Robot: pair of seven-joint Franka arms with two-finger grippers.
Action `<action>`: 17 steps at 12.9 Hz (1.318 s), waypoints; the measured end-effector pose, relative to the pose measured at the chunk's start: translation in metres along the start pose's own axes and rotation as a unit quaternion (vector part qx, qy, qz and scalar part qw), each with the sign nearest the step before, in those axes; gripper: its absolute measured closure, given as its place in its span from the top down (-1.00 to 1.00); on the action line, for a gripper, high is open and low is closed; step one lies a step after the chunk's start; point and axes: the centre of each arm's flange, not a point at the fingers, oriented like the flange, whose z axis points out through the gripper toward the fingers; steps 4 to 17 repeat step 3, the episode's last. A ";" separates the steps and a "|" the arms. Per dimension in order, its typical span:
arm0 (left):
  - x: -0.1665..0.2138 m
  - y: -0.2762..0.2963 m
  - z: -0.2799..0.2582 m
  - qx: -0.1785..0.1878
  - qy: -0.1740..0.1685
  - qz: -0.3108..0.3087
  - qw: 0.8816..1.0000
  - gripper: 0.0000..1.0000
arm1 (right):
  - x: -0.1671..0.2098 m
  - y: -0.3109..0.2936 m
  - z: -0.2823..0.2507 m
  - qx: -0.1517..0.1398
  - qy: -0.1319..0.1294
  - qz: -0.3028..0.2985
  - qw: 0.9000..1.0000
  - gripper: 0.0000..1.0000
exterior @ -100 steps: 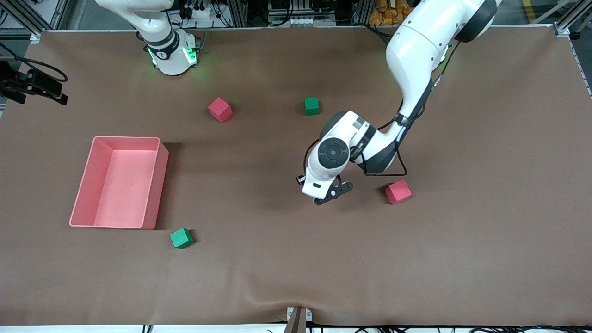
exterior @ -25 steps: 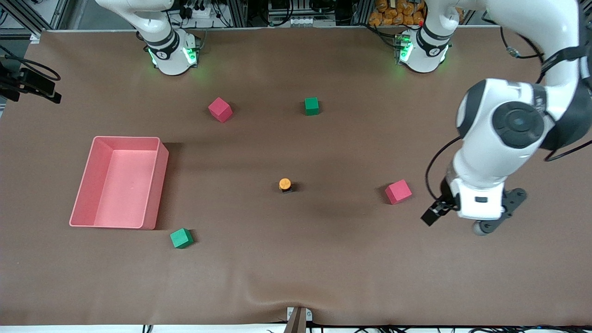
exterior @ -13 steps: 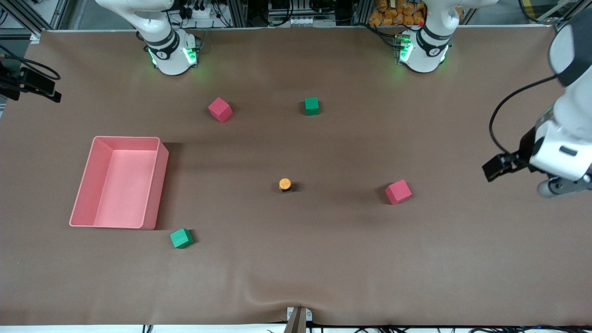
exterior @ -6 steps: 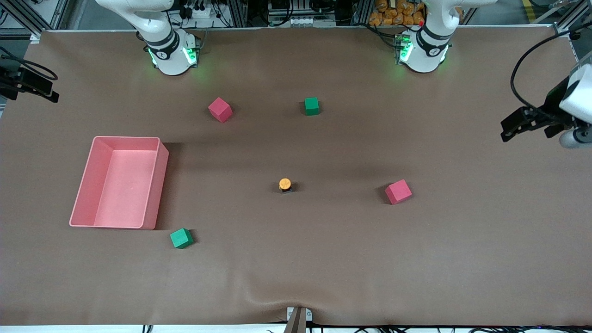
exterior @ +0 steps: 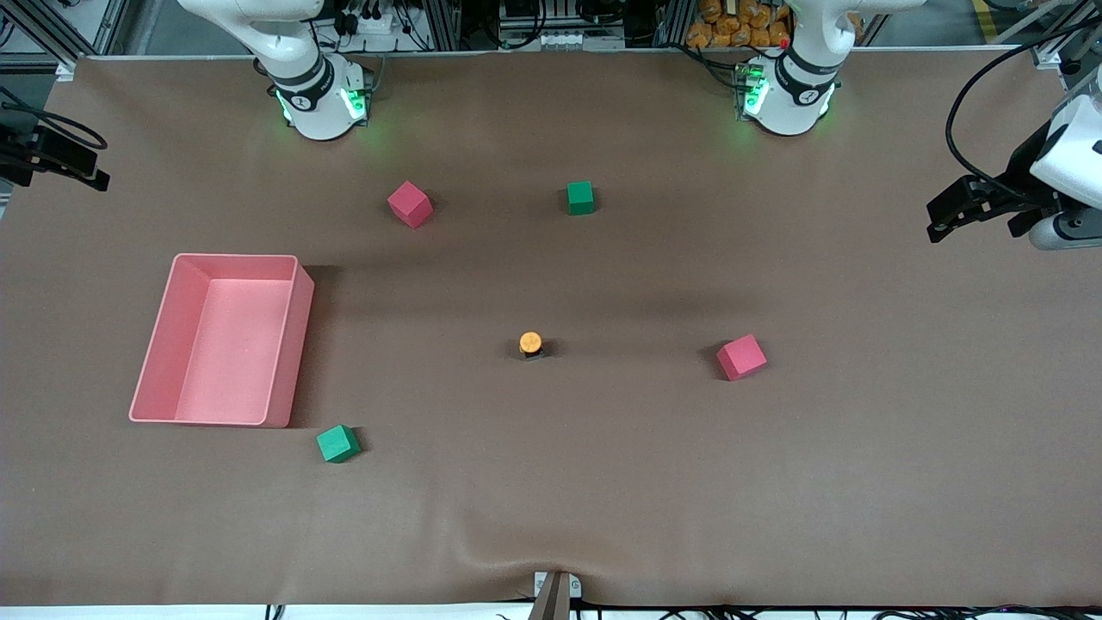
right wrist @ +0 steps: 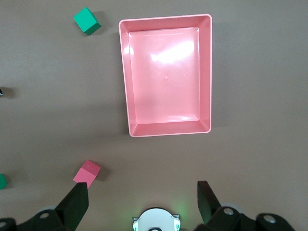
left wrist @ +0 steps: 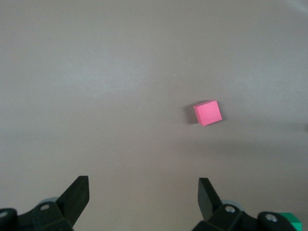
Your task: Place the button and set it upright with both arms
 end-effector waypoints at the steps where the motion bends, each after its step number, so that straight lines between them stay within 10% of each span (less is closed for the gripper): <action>1: 0.000 0.000 -0.001 0.000 0.001 0.000 1.000 1.00 | 0.000 0.000 0.000 0.000 0.000 0.000 1.000 1.00; 17: 0.000 0.000 -0.002 0.000 0.001 0.000 1.000 1.00 | 0.000 0.000 0.000 0.000 0.000 0.000 1.000 1.00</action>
